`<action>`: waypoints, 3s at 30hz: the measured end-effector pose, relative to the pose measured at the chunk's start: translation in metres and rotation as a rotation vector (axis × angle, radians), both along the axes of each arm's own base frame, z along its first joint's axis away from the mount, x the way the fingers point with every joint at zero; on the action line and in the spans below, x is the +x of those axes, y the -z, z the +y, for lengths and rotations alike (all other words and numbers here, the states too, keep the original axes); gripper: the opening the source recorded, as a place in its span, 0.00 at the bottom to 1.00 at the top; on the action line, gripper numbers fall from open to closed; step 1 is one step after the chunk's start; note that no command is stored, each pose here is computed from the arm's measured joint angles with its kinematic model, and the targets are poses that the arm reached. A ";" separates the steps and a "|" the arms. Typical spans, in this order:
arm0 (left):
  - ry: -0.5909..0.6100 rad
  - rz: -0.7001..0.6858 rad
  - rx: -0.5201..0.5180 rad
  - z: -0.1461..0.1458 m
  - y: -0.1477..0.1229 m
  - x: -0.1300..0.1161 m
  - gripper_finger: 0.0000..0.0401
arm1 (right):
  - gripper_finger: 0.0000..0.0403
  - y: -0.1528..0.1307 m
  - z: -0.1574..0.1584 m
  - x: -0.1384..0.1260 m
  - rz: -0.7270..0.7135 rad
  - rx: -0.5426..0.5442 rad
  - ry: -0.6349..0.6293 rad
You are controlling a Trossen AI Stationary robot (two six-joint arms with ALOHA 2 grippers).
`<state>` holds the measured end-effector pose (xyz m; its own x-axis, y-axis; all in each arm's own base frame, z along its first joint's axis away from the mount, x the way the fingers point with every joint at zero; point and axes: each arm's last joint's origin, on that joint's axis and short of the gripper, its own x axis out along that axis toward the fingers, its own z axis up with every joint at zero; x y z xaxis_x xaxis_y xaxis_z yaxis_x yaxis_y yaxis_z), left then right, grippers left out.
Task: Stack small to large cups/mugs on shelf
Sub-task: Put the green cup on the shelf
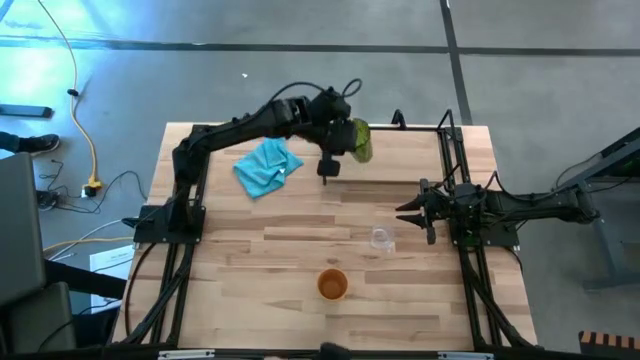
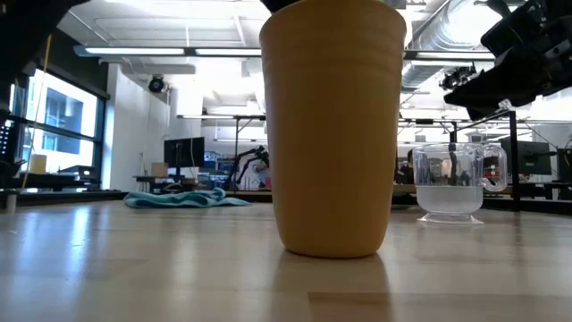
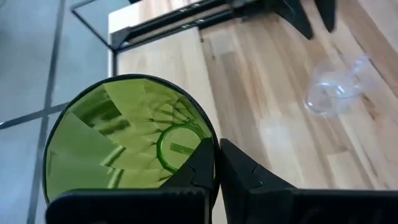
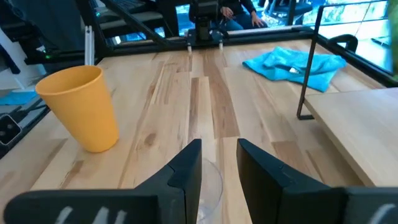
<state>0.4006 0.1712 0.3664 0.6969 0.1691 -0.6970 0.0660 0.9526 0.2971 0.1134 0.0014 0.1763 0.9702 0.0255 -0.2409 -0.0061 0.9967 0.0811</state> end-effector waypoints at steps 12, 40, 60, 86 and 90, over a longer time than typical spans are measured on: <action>-0.087 0.039 -0.063 0.055 0.015 -0.009 0.00 | 0.23 0.001 0.000 0.003 0.010 -0.011 -0.003; -0.081 0.175 -0.087 0.074 0.055 -0.003 0.00 | 0.23 0.000 0.000 0.003 -0.005 -0.034 -0.009; -0.068 0.196 -0.119 0.072 0.057 -0.005 0.00 | 0.23 0.000 0.000 0.003 -0.004 -0.034 -0.009; -0.049 0.191 -0.112 0.071 0.056 -0.004 0.06 | 0.23 0.000 0.000 0.003 -0.003 -0.034 -0.008; -0.043 0.179 -0.104 0.070 0.055 -0.002 0.10 | 0.23 0.000 0.000 0.003 -0.003 -0.034 -0.008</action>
<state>0.3984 0.2407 0.3110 0.5541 0.1168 -0.8242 0.0671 0.9806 0.1840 0.1166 0.0014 0.1762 0.9708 0.0256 -0.2385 -0.0147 0.9988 0.0476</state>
